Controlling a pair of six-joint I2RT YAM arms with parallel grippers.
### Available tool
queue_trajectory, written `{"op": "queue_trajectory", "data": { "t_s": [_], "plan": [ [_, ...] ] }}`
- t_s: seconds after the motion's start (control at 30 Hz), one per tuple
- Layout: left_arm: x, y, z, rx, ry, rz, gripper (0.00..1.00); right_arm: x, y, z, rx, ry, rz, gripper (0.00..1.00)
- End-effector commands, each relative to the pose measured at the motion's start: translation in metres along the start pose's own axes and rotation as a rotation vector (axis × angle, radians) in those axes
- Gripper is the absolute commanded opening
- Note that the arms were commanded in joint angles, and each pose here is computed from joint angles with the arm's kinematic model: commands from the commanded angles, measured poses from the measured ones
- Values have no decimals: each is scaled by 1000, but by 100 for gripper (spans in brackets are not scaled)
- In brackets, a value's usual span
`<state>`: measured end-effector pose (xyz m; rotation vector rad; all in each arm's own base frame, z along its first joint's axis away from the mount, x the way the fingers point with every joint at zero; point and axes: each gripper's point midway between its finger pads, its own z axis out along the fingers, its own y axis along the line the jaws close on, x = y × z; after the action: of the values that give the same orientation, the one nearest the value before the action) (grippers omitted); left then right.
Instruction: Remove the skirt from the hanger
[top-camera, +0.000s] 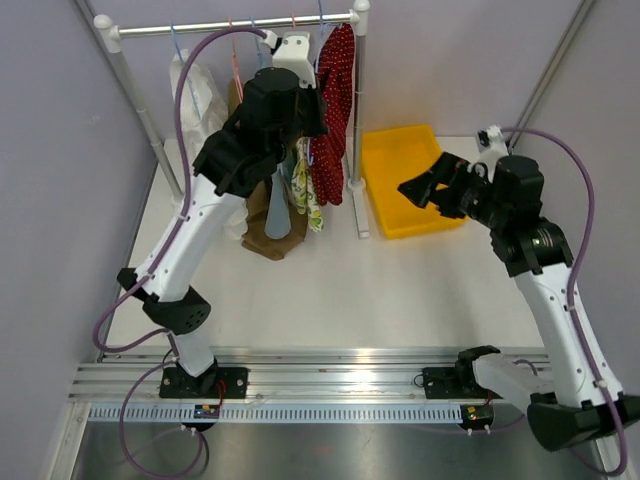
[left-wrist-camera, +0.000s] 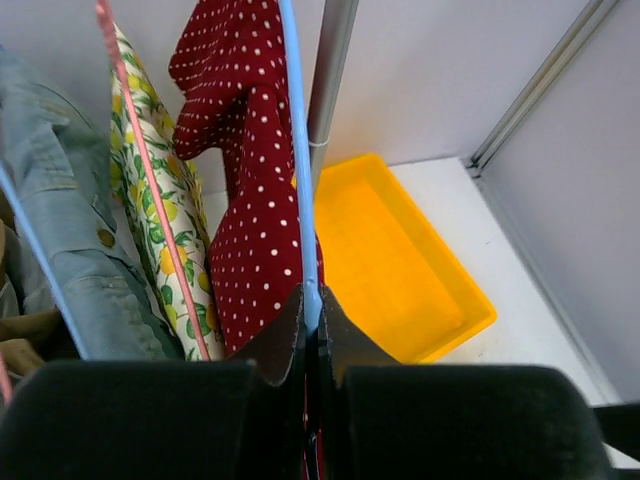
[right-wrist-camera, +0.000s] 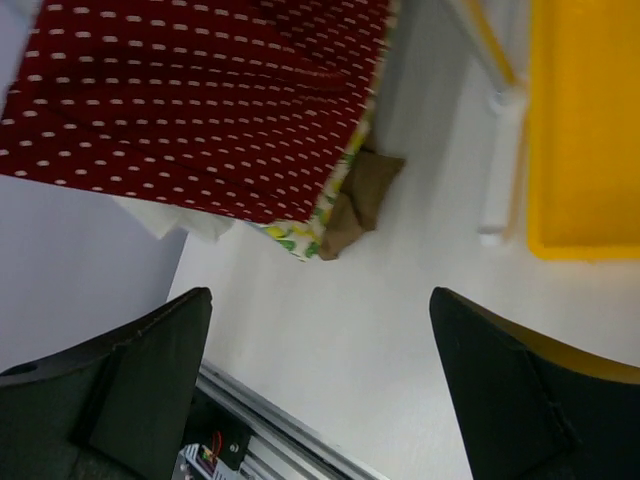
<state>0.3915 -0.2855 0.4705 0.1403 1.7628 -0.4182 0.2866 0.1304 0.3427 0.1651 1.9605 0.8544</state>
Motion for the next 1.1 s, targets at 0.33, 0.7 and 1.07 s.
{"op": "queue_trajectory", "data": {
  "t_s": [0.33, 0.7, 1.07],
  "plan": [
    [-60, 9, -65, 16, -168, -84, 0, 37, 171, 57, -218, 60, -262, 99],
    [-60, 20, -88, 7, -177, -86, 0, 54, 171, 92, -144, 32, -287, 78],
    [-59, 21, -95, 19, -179, -102, 0, 53, 178, 99, -189, -6, -285, 58]
  ]
}}
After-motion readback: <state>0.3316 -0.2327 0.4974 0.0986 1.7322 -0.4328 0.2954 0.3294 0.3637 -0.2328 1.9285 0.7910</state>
